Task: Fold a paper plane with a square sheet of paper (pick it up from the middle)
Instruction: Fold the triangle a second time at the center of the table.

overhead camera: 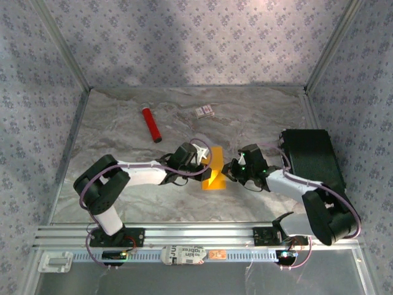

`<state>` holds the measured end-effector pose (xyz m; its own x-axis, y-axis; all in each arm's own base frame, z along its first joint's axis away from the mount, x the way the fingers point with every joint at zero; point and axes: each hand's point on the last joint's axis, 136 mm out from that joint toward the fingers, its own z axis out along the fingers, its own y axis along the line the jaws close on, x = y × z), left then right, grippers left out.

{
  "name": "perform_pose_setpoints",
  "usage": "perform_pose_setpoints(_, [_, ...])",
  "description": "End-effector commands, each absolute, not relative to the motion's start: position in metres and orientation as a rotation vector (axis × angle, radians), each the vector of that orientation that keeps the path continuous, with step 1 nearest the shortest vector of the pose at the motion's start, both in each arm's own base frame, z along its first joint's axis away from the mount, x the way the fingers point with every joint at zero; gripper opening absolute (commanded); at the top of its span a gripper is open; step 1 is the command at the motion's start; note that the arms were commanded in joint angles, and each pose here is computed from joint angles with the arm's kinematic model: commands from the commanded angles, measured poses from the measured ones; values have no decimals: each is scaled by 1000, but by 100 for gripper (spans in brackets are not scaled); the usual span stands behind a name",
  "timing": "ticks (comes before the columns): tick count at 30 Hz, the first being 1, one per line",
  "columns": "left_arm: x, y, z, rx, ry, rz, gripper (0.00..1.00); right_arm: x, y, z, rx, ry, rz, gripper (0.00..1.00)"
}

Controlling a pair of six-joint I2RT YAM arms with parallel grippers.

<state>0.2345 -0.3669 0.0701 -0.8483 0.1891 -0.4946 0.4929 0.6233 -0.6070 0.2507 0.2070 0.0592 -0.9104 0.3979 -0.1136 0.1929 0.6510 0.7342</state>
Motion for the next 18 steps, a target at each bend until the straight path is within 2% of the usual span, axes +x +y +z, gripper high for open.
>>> perform_pose_setpoints(1, [240, -372, 78, 588, 2447, -1082, 0, 237, 197, 43, 475, 2673, 1025, 6])
perform_pose_setpoints(10, [240, -373, 74, 599, 2467, -1078, 0, 232, 208, 29, 430, 2740, 1024, 6])
perform_pose_setpoints(18, [239, -374, 71, 604, 2489, -1084, 0, 220, 187, 4, 384, 2924, 735, 4])
